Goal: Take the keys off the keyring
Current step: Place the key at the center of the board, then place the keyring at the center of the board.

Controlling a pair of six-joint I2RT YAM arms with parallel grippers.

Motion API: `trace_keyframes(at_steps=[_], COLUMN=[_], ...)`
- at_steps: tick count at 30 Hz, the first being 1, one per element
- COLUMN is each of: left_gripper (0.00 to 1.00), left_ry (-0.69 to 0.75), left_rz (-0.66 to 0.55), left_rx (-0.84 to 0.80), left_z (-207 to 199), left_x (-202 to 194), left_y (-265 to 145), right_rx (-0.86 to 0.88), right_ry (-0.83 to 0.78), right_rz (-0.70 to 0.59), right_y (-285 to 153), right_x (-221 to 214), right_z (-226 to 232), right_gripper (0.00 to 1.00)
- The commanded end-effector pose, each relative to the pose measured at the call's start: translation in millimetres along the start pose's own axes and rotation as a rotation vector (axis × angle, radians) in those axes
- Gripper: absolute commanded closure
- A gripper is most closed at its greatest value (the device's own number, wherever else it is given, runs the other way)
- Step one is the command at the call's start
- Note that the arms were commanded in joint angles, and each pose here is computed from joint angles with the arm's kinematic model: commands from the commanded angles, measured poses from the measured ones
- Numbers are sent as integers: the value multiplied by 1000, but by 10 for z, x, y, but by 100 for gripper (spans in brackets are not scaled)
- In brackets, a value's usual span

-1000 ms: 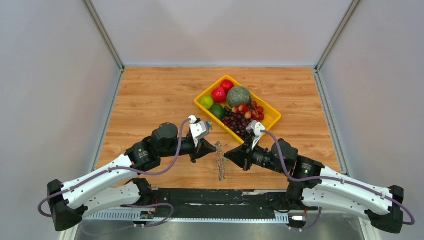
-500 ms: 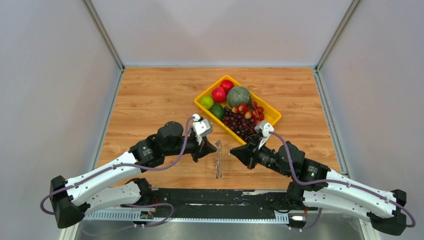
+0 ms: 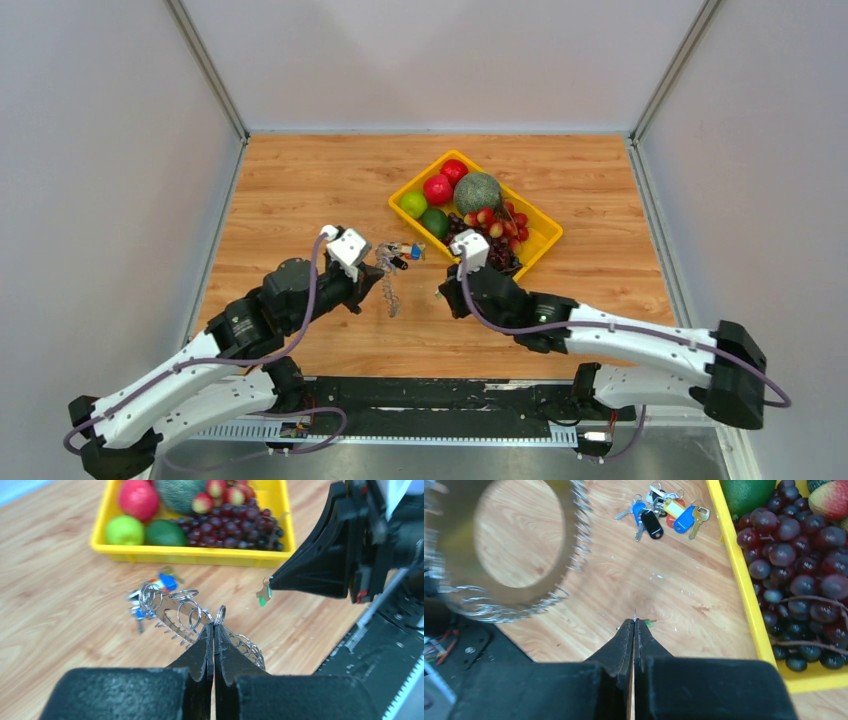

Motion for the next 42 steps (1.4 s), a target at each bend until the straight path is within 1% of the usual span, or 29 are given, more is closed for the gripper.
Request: trace_keyframes(at_steps=[1, 2, 5, 8, 9, 10, 11, 12, 13, 14, 15, 16, 17, 22, 23, 24, 25, 26, 27, 29, 33, 35, 37, 39, 40, 41, 42], left_gripper=[100, 100, 100, 100, 100, 100, 100, 100, 100, 100, 100, 100, 100, 100, 100, 100, 99, 99, 99, 99, 100, 99, 97, 93, 84, 75, 53], left_ry=[26, 25, 35, 39, 41, 42, 43, 43, 44, 42, 40, 37, 38, 4, 0, -20, -24, -46, -53, -90, -133, -150, -162, -171, -180, -192, -215], left_rz=[-54, -67, -51, -51, -48, -47, -46, -49, -39, -39, -30, -30, -11, 4, 26, 11, 32, 16, 35, 3, -24, -35, -15, 25, 39, 44, 41], left_rx=[236, 254, 331, 366, 380, 385, 398, 406, 411, 411, 412, 411, 414, 344, 335, 300, 288, 241, 224, 101, -85, -156, -179, -157, -134, -56, -11], left_z=[293, 317, 416, 464, 482, 489, 504, 512, 518, 514, 516, 509, 510, 421, 411, 361, 344, 279, 251, 83, -186, -293, -330, -299, -269, -161, -103], left_x=[190, 220, 183, 160, 142, 133, 112, 113, 80, 78, 44, 44, 1, -60, -109, -87, -142, -124, -161, -95, 42, 104, 76, -8, -36, -66, -82], left_y=[-352, -414, -535, -591, -589, -585, -568, -547, -517, -482, -449, -402, -344, -67, 8, 70, 151, 226, 315, 491, 764, 896, 1019, 1118, 1150, 1159, 1133], right_rx=[-80, -87, -90, -92, -89, -92, -120, -160, -174, -179, -189, -189, -192, -278, -295, -306, -310, -315, -319, -341, -376, -384, -397, -399, -398, -394, -389], right_ry=[-33, -44, -56, -50, -41, -19, 26, 82, 111, 133, 152, 158, 157, 130, 124, 122, 125, 127, 131, 132, 151, 160, 169, 175, 177, 180, 180], right_rz=[-69, -63, -60, -62, -56, -44, -47, -53, -60, -67, -81, -89, -97, -177, -194, -206, -234, -245, -262, -258, -293, -308, -316, -318, -317, -313, -307], right_y=[380, 500, 860, 1205, 1307, 1427, 1481, 1502, 1487, 1448, 1393, 1333, 1269, 765, 654, 558, 421, 329, 248, 97, -154, -247, -320, -369, -385, -393, -400], right_x=[360, 374, 456, 556, 577, 592, 634, 690, 725, 749, 774, 796, 814, 862, 848, 826, 846, 819, 810, 701, 630, 600, 570, 542, 533, 524, 515], right_z=[71, 80, 84, 21, -17, -69, -134, -214, -260, -293, -326, -360, -399, -609, -654, -690, -717, -746, -766, -834, -929, -958, -990, -1001, -1004, -1001, -997], right_gripper=[100, 100, 100, 100, 95, 84, 71, 54, 45, 22, 3, 1, 0, 0, 0, 0, 0, 0, 0, 0, 0, 0, 0, 0, 0, 0, 0])
Point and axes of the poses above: each gripper's point midway between its finger pads, its own y axis out along the fingers, its own z axis along the line the jaws close on, x = y × z, the point moved 6 cm from there along -y, back along the fingers, and after that the axes turned 6 degrees about -y, right-handed, at the moved point
